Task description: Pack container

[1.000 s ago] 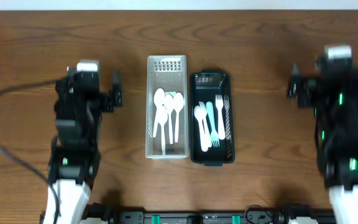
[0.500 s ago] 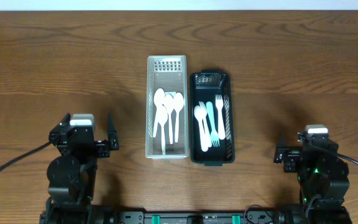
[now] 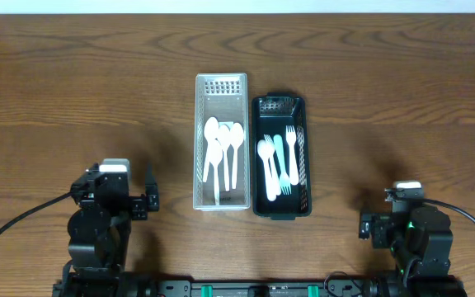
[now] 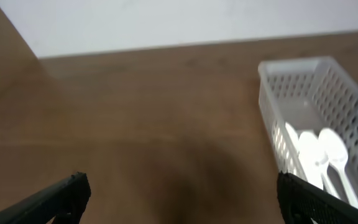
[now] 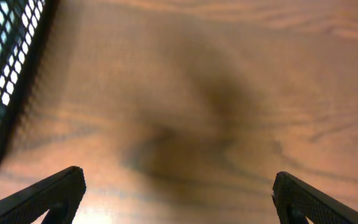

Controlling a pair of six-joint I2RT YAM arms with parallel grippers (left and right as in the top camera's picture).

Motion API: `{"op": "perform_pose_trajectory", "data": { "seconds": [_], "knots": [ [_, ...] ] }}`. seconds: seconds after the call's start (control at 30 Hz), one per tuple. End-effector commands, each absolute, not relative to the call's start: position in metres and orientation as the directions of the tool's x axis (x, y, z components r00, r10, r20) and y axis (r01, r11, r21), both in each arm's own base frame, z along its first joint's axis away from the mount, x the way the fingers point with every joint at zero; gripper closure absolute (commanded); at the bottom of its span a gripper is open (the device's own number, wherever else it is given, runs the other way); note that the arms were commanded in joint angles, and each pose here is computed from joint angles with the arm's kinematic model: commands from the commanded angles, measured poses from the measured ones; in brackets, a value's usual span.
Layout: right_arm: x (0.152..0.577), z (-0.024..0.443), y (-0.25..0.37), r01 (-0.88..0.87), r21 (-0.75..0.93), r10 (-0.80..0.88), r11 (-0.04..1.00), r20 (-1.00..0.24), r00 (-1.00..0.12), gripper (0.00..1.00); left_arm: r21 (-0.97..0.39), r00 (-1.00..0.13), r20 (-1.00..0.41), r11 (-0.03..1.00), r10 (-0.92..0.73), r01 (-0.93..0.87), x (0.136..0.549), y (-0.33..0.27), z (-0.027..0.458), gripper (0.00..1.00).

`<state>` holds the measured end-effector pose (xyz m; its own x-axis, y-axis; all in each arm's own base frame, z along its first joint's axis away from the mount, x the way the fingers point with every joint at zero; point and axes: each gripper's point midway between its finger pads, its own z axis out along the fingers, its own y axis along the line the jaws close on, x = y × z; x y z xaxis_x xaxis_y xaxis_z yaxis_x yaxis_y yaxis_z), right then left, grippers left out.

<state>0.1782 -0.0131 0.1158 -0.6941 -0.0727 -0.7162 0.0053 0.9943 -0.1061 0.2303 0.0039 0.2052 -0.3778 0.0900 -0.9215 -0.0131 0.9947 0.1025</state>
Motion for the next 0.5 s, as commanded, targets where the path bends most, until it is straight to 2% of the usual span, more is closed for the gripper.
{"op": "perform_pose_trajectory", "data": {
  "seconds": [0.0,0.23,0.47],
  "knots": [
    [0.173,0.111,-0.011,-0.002,-0.098,-0.07,0.995,-0.7,-0.711,0.01,0.115,-0.419,-0.903,0.993,0.099,-0.013,0.226,0.005,0.195,0.02],
    [0.165,0.104,-0.011,-0.006,-0.098,-0.07,0.995,-0.671,-0.738,0.01,0.125,-0.538,-0.836,0.992,0.107,0.004,0.21,0.007,0.165,0.02],
    [0.166,0.113,-0.011,0.0,-0.097,-0.07,0.995,-0.714,-0.697,0.01,0.132,-0.636,-0.763,0.991,0.114,0.02,0.193,0.008,0.141,0.02]
  ]
}}
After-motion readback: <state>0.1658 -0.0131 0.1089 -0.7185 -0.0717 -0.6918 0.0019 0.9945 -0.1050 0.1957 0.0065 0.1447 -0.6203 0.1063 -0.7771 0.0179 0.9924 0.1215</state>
